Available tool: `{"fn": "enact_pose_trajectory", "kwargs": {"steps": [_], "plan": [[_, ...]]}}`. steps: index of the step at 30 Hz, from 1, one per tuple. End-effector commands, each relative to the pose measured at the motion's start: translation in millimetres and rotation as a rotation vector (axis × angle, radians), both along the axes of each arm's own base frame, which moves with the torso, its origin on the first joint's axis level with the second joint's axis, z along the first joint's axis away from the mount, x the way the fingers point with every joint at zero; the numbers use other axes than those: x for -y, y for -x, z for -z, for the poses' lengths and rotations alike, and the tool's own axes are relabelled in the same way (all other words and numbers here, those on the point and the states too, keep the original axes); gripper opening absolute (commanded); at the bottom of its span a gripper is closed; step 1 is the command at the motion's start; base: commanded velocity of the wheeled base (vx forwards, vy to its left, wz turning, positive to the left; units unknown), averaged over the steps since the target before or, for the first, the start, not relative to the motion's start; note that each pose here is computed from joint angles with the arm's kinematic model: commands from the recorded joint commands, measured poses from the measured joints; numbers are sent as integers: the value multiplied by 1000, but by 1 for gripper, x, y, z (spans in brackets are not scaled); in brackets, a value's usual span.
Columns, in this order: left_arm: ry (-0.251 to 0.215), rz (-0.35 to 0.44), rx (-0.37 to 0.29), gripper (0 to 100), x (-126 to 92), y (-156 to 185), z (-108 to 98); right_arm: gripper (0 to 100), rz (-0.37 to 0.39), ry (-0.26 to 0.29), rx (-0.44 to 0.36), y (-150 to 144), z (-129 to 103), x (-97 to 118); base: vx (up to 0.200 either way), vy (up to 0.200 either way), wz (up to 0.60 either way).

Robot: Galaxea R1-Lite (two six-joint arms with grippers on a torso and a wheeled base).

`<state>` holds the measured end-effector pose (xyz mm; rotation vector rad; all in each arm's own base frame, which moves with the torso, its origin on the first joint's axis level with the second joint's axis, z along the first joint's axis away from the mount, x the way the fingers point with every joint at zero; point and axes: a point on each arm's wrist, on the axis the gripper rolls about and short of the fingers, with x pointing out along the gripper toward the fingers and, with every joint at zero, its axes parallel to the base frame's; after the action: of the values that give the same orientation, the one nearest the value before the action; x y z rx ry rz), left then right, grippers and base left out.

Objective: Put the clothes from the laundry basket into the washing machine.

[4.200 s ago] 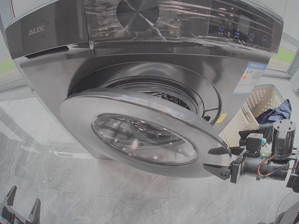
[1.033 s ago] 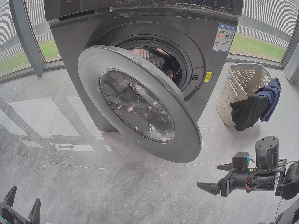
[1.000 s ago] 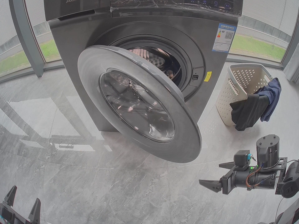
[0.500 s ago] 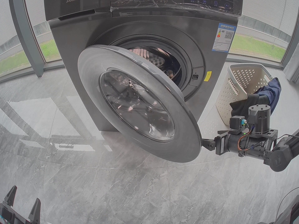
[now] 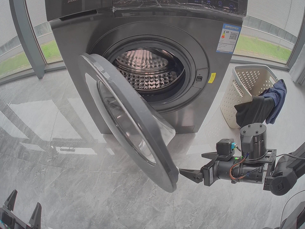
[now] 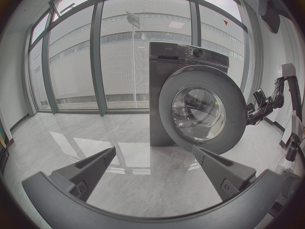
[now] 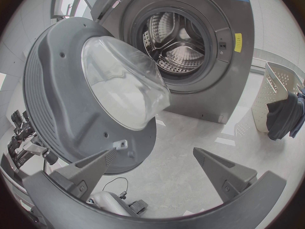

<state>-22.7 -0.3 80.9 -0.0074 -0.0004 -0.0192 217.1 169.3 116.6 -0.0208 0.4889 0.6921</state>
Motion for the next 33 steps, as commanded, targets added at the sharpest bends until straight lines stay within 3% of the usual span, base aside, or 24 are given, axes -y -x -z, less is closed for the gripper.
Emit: {"fn": "enact_pose_trajectory", "kwargs": {"steps": [1, 6, 14, 19, 22, 26, 33], "plan": [[0, 1, -3, 100, 0, 0, 5, 100, 2, -30, 29, -3, -10, -5, -200, 0, 0], [2, -1, -2, 100, 0, 0, 5, 100, 61, -42, 9, -17, -5, -13, -160, 0, 0], [2, -1, -2, 100, 0, 0, 5, 100, -1, -27, -37, -12, 10, -39, 0, 0, 0], [2, 1, -4, 100, 0, 0, 5, 100, -21, -66, 2, -8, 6, -45, 0, 0, 0], [2, 1, -4, 100, 0, 0, 5, 100, 7, -79, 17, -14, 3, -41, 0, 0, 0], [2, 2, -2, 100, 0, 0, 5, 100, 132, -96, 55, -45, -4, -23, 0, 0, 0], [2, 2, -2, 100, 0, 0, 5, 100, 242, -104, 85, -98, 3, -18, 0, 0, 0]]}}
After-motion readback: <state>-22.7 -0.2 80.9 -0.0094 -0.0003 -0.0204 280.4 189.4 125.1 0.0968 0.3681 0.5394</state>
